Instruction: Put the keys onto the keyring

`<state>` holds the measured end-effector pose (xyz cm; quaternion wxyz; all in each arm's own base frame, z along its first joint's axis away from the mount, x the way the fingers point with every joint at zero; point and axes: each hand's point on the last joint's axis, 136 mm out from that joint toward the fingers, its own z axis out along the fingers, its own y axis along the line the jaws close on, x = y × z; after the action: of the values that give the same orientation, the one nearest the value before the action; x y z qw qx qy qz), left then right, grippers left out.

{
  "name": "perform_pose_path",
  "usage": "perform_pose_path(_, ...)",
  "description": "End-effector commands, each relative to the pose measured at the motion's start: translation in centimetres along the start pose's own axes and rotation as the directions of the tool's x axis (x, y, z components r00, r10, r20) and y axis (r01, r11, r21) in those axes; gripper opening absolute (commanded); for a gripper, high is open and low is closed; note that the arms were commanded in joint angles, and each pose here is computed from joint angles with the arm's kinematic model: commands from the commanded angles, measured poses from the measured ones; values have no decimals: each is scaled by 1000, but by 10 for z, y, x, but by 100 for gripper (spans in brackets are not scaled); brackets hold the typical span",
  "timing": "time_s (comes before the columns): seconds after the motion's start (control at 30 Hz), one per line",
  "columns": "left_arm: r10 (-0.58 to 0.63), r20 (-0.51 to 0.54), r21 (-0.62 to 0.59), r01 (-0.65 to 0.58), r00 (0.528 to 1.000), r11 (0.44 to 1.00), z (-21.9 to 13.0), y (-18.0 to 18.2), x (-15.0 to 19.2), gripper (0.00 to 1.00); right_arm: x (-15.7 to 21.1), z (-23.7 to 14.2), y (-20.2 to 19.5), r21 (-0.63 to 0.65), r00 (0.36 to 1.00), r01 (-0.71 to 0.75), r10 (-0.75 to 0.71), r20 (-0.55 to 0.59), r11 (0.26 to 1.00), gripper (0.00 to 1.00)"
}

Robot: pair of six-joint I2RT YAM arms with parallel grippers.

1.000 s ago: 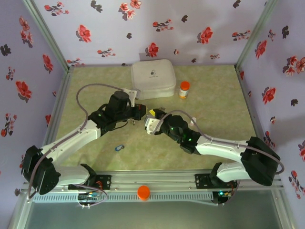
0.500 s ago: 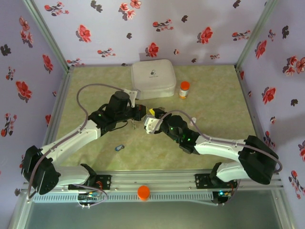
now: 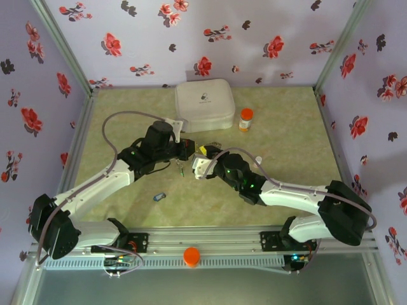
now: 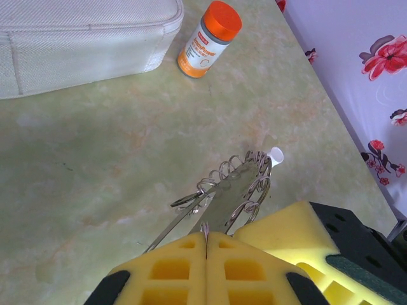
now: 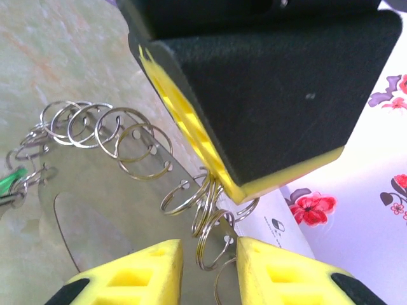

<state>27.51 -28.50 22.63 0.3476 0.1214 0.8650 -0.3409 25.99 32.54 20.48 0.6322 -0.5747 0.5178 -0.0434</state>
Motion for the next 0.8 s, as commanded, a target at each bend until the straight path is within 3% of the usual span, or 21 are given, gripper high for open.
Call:
perform_pose_path(0.0,11,50,56,-14,999,998,-12,-20,-18,0,-1,-2,-6,26,1000,17,-17,-13,1000,27)
perform_pose_path(0.77,2,45,56,-4,999,998,-13,-19,-16,0,-11,-3,-16,49,1000,-10,9,18,999,10)
